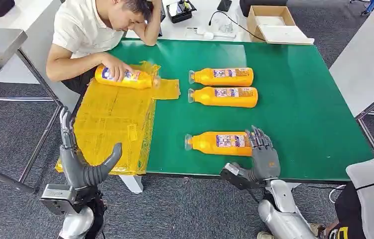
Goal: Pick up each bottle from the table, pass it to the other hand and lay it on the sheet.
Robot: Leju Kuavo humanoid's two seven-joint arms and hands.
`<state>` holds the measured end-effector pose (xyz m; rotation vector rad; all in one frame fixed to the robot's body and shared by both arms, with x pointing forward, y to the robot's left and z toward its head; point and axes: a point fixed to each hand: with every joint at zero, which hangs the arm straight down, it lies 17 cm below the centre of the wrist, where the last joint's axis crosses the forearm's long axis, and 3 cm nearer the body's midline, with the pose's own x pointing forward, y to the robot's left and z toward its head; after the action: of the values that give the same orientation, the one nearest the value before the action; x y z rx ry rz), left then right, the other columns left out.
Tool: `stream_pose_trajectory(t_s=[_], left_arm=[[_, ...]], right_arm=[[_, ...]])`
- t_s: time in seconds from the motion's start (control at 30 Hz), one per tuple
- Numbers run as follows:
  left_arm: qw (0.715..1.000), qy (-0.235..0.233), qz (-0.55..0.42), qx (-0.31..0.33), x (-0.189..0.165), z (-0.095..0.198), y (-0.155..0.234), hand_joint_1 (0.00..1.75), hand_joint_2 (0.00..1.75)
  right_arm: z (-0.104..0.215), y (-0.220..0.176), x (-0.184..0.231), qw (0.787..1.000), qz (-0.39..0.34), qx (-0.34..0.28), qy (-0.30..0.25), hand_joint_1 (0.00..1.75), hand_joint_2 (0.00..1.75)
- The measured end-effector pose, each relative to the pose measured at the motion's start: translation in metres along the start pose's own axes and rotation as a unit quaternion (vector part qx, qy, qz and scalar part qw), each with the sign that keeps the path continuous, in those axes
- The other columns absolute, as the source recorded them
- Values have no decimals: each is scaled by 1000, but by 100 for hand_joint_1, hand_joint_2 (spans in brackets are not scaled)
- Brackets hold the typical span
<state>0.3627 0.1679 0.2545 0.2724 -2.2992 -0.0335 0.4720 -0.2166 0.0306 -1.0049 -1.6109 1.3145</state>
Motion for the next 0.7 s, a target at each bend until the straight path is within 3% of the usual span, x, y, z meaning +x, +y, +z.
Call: stream_pose_trajectory(t_s=[0.17, 0.7], left_arm=[[1000, 1, 16, -6, 6, 5, -6, 0, 175], [999, 12, 43, -28, 7, 5, -20, 0, 175]], right_arm=[[-17, -3, -25, 999, 38, 28, 10, 0, 175], [-32, 19, -53, 990, 39, 129, 52, 0, 175]])
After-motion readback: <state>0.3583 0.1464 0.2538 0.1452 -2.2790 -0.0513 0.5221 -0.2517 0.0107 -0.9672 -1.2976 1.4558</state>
